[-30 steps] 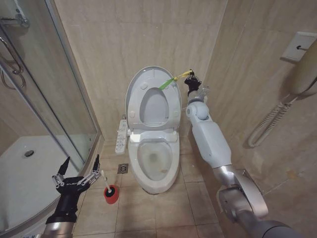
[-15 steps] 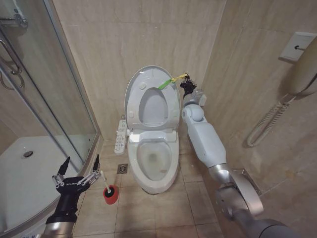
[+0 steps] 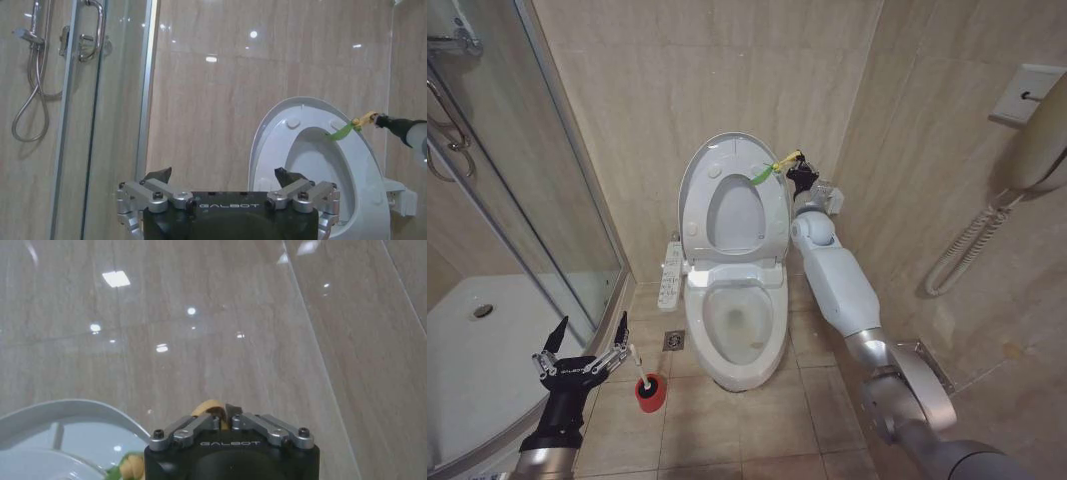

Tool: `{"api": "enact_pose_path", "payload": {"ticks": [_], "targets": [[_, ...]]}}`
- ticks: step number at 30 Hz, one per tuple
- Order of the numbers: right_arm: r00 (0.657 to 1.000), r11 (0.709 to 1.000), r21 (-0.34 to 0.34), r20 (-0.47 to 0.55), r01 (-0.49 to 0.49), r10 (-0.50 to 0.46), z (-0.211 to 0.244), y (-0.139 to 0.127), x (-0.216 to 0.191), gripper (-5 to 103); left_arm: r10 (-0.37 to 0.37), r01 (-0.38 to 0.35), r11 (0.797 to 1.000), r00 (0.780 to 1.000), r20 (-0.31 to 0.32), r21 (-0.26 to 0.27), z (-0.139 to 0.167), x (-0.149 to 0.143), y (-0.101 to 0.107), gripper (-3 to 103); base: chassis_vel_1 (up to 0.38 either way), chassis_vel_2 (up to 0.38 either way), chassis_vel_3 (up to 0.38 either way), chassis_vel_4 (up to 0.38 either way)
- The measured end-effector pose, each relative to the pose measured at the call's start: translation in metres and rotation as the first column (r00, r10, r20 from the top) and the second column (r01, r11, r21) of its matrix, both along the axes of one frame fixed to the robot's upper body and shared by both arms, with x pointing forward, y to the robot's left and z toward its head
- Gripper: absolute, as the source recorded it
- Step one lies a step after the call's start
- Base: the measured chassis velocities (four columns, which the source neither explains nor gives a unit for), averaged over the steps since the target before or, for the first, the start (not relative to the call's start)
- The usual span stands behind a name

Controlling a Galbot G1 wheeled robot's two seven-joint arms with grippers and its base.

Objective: Open the toilet lid, clean the toilet bowl with a toilet brush, close the toilet lid, and flush.

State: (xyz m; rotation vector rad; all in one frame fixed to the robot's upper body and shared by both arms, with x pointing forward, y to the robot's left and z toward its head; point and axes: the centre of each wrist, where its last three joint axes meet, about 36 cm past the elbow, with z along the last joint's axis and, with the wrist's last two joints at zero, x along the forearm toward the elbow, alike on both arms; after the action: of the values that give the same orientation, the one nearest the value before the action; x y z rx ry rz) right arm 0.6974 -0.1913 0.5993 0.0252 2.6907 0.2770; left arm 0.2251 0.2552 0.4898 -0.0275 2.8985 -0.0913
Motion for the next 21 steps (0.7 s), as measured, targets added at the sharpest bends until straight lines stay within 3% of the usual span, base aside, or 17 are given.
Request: {"api": "enact_pose_path", "payload": {"ticks": [5, 6, 13, 14, 19, 20, 21], "targets": [[1.000, 1.000, -0.009, 0.000, -0.023, 0.023, 0.000, -0.004, -0.016, 1, 0.000, 0.000, 1.000, 1.000, 0.000, 0.000, 0.000, 0.000, 0.000, 100, 0.000, 0.000, 0.000, 0.000], [0.999, 0.999, -0.018, -0.010, -0.030, 0.030, 0.000, -0.006, -0.022, 28, 0.000, 0.000, 1.000, 1.000, 0.000, 0.000, 0.000, 0.000, 0.000, 100, 0.000, 0.000, 0.000, 0.000], [0.998, 0.997, -0.054, -0.050, -0.046, 0.044, -0.016, -0.018, -0.047, 28, 0.000, 0.000, 1.000, 1.000, 0.000, 0.000, 0.000, 0.000, 0.000, 100, 0.000, 0.000, 0.000, 0.000], [0.997, 0.997, -0.057, -0.060, -0.051, 0.048, -0.020, -0.021, -0.053, 55, 0.000, 0.000, 1.000, 1.000, 0.000, 0.000, 0.000, 0.000, 0.000, 100, 0.000, 0.000, 0.000, 0.000], [0.992, 0.995, -0.057, -0.101, -0.078, 0.072, -0.034, -0.029, -0.081, 55, 0.000, 0.000, 1.000, 1.000, 0.000, 0.000, 0.000, 0.000, 0.000, 100, 0.000, 0.000, 0.000, 0.000], [0.991, 0.995, -0.057, -0.105, -0.084, 0.078, -0.037, -0.030, -0.089, 82, 0.000, 0.000, 1.000, 1.000, 0.000, 0.000, 0.000, 0.000, 0.000, 100, 0.000, 0.000, 0.000, 0.000], [0.991, 0.995, -0.057, -0.106, -0.086, 0.080, -0.037, -0.030, -0.090, 82, 0.000, 0.000, 1.000, 1.000, 0.000, 0.000, 0.000, 0.000, 0.000, 100, 0.000, 0.000, 0.000, 0.000]]}}
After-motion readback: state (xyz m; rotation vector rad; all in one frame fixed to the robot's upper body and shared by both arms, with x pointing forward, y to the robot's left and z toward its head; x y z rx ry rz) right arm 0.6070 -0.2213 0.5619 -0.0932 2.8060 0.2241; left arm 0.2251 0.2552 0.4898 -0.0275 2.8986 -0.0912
